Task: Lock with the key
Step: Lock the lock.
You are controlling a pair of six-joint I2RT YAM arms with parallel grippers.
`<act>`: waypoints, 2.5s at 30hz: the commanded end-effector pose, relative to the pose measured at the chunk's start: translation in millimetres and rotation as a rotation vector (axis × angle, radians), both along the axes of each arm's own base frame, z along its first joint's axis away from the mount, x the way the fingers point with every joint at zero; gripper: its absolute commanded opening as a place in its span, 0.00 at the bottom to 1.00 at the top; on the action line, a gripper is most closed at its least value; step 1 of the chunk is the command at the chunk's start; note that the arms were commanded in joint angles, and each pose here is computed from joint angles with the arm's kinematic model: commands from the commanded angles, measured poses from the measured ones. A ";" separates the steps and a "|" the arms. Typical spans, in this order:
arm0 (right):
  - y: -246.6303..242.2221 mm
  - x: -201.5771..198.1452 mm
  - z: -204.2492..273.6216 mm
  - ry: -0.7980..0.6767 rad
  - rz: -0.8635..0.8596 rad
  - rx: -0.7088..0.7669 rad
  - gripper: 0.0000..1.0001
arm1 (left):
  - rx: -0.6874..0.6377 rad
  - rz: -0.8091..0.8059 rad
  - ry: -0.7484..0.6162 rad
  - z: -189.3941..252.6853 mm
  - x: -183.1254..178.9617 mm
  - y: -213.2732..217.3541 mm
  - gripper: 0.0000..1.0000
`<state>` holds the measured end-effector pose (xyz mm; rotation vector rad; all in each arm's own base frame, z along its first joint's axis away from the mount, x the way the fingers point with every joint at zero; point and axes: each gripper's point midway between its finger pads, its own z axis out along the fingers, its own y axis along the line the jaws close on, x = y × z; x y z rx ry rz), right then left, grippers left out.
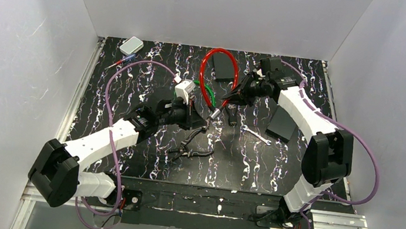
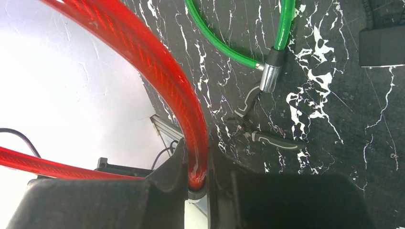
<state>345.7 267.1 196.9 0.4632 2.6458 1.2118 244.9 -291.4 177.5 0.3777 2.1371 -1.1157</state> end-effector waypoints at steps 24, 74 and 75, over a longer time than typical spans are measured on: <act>-33.1 70.7 80.9 -0.406 -0.168 0.019 0.01 | 0.023 -0.117 -0.278 60.7 -1.5 0.0 0.65; -10.5 37.5 90.4 -0.389 -0.099 0.061 0.01 | 0.129 -0.139 -0.191 29.4 40.8 -28.1 0.00; -11.2 40.7 93.3 -0.401 -0.104 0.057 0.01 | 0.136 -0.135 -0.156 23.2 35.7 -25.3 0.00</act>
